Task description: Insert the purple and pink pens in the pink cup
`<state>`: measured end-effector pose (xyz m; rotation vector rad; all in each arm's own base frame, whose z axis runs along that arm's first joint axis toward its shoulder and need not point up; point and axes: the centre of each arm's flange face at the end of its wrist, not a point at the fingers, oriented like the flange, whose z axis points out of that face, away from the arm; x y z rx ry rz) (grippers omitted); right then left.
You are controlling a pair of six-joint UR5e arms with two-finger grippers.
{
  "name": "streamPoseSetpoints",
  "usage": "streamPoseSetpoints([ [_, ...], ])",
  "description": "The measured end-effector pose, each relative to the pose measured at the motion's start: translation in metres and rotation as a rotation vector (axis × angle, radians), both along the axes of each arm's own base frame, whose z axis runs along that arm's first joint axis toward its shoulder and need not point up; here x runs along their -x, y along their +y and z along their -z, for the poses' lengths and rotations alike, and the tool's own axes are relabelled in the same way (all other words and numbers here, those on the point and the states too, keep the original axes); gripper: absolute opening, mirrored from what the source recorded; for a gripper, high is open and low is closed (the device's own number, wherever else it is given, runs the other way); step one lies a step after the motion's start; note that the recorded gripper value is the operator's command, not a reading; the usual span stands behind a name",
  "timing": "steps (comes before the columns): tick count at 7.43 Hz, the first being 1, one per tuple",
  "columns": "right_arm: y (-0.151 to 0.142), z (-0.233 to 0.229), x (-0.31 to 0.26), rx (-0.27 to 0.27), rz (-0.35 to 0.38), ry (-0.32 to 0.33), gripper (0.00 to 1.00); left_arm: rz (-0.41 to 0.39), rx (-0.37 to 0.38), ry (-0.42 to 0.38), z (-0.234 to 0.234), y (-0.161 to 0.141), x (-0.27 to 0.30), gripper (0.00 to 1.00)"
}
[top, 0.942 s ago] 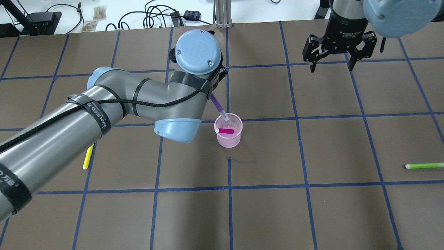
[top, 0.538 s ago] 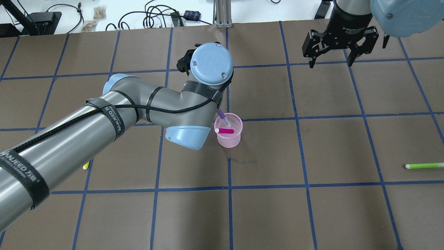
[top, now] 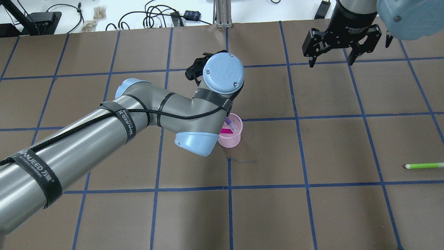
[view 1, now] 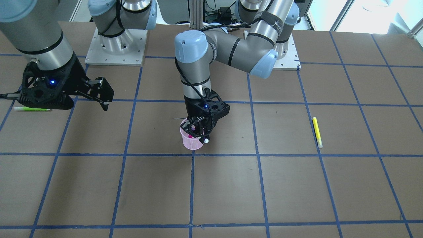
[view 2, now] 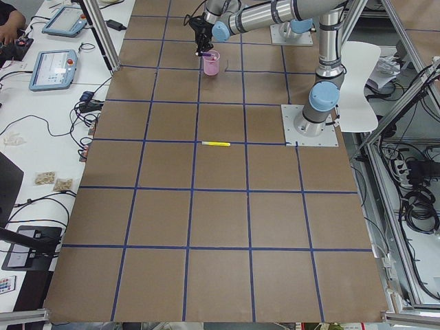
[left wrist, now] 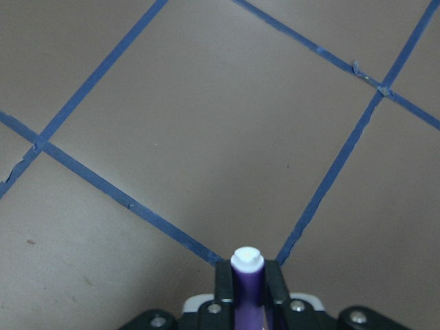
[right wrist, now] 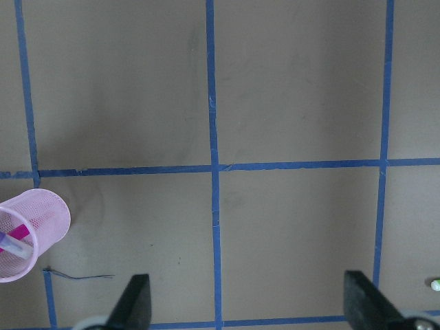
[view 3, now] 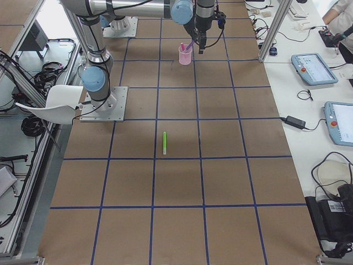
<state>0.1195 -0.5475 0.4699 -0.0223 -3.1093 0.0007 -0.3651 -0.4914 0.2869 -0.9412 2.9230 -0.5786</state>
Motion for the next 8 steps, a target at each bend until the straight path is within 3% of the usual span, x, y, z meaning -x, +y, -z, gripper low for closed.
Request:
streamPoseSetpoints([
  [5,-0.003,0.005,0.002,0.012,0.006,0.0,1.0,0.043,0.007,0.009,-0.012,0.003,0.006,1.0],
  [8,-0.004,0.007,0.004,0.014,0.006,0.002,1.0,0.294,-0.028,-0.018,-0.051,-0.032,-0.038,1.0],
])
